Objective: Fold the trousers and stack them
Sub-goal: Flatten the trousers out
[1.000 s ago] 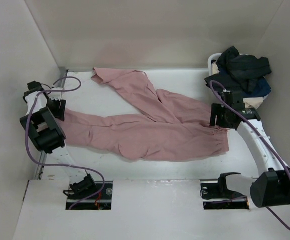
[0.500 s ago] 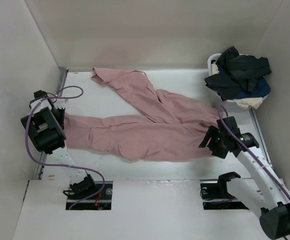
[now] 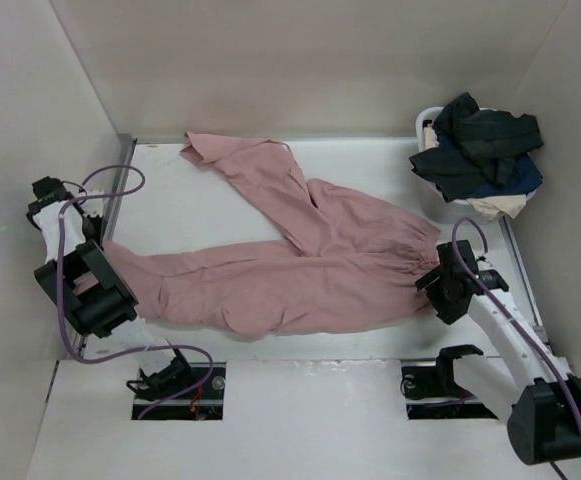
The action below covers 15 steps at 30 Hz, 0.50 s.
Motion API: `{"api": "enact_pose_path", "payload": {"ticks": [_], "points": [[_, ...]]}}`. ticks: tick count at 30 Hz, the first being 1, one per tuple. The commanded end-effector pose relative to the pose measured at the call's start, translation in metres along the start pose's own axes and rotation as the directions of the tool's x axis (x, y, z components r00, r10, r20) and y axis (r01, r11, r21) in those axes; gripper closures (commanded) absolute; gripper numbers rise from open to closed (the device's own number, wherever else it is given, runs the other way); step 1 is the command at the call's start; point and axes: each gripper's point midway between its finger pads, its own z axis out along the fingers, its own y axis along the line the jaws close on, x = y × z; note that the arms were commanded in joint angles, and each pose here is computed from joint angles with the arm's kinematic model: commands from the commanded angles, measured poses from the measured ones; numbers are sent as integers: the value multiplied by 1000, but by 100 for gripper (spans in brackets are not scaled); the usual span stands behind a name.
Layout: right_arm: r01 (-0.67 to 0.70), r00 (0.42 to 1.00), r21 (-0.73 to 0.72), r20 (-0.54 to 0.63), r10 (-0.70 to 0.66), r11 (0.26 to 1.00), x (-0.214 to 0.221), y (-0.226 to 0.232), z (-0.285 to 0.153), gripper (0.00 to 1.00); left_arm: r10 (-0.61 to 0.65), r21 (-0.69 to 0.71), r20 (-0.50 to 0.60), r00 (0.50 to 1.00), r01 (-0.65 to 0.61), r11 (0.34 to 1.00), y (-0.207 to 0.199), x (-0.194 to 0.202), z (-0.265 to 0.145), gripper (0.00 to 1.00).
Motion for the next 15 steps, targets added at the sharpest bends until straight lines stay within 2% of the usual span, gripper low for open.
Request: {"api": "enact_pose_path", "payload": {"ticks": [1, 2, 4, 8, 12, 15], "points": [[-49, 995, -1, 86, 49, 999, -18, 4, 19, 24, -16, 21, 97, 995, 14, 1000, -2, -31, -14, 84], [-47, 995, 6, 83, 46, 999, -16, 2, 25, 24, -16, 21, 96, 995, 14, 1000, -1, -33, -9, 80], [-60, 994, 2, 94, 59, 998, -17, 3, 29, 34, -20, 33, 92, 996, 17, 999, 0, -36, -1, 74], [-80, 983, 3, 167, 78, 997, -34, 3, 30, 35, -41, 53, 68, 997, 37, 998, 4, -37, 18, 59], [-65, 988, -4, 142, 65, 998, -34, 11, 34, 37, -67, 43, 0, 998, 67, 997, 14, -31, 42, 55], [-31, 994, -22, 105, 33, 999, -24, 27, 36, 37, -65, 100, -71, 995, 72, 992, 5, -23, 61, 54]]}}
